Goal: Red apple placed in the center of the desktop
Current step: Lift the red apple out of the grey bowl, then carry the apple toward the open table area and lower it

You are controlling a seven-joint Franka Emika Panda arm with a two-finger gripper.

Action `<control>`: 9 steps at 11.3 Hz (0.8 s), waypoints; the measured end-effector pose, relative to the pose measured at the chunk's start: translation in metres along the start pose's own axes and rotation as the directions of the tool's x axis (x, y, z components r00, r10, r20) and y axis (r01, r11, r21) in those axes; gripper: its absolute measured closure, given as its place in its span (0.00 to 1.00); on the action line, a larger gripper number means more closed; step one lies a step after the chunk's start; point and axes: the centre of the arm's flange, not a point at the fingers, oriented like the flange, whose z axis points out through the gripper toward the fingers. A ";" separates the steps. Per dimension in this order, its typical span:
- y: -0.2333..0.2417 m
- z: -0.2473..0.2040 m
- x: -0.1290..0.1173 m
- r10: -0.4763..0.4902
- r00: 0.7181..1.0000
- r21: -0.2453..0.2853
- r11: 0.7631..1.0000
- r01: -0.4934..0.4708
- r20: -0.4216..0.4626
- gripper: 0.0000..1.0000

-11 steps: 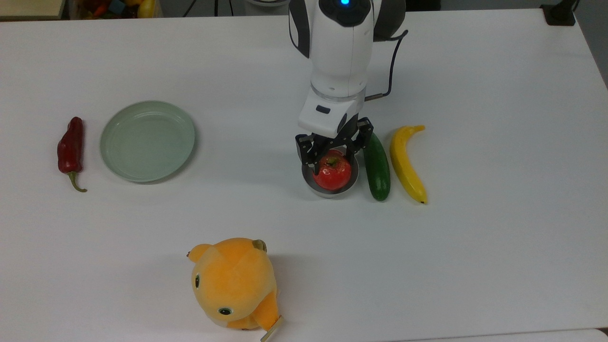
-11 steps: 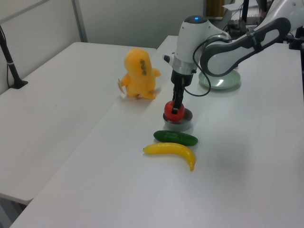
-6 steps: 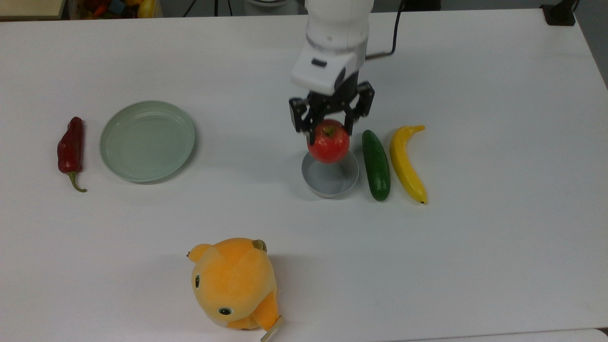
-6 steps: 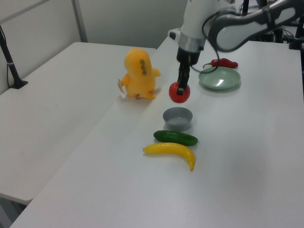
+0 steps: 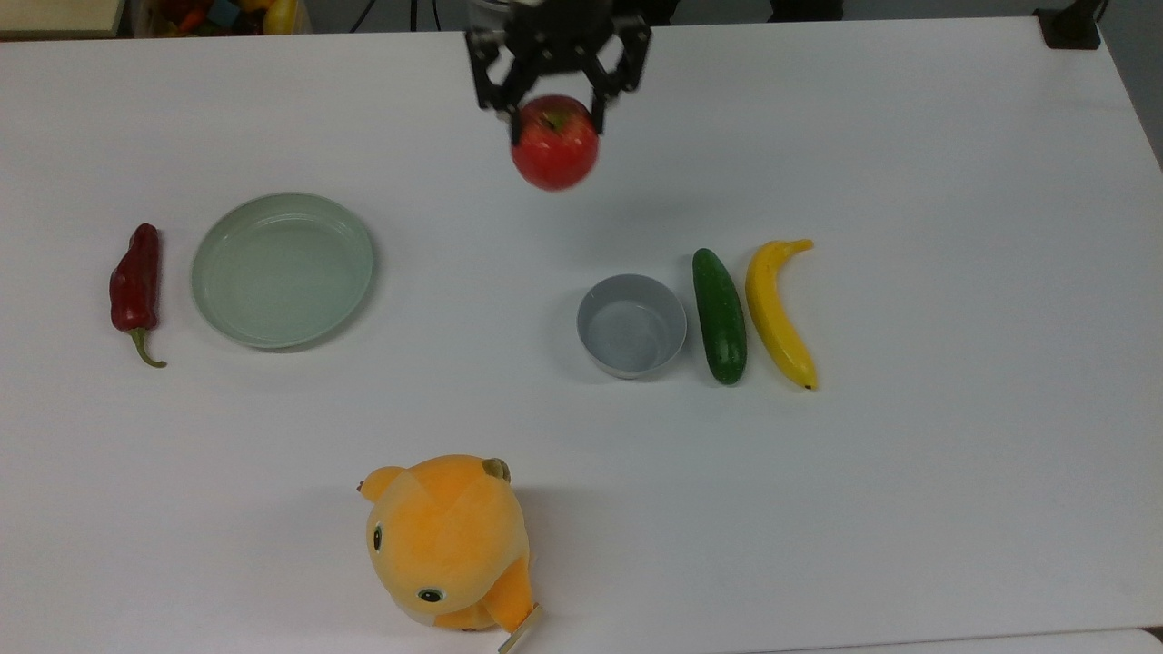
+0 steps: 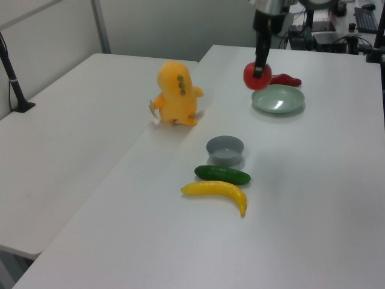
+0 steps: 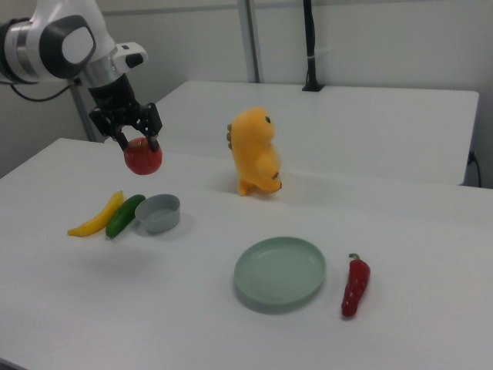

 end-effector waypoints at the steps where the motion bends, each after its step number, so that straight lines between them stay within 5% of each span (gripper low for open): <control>1: 0.016 -0.012 -0.013 0.031 0.999 0.002 1.000 -0.031 0.022 0.27; 5: 0.068 -0.019 -0.060 0.070 0.994 0.007 0.997 -0.071 0.087 0.27; 9: 0.090 0.038 -0.101 0.017 0.977 0.045 0.999 -0.027 0.212 0.27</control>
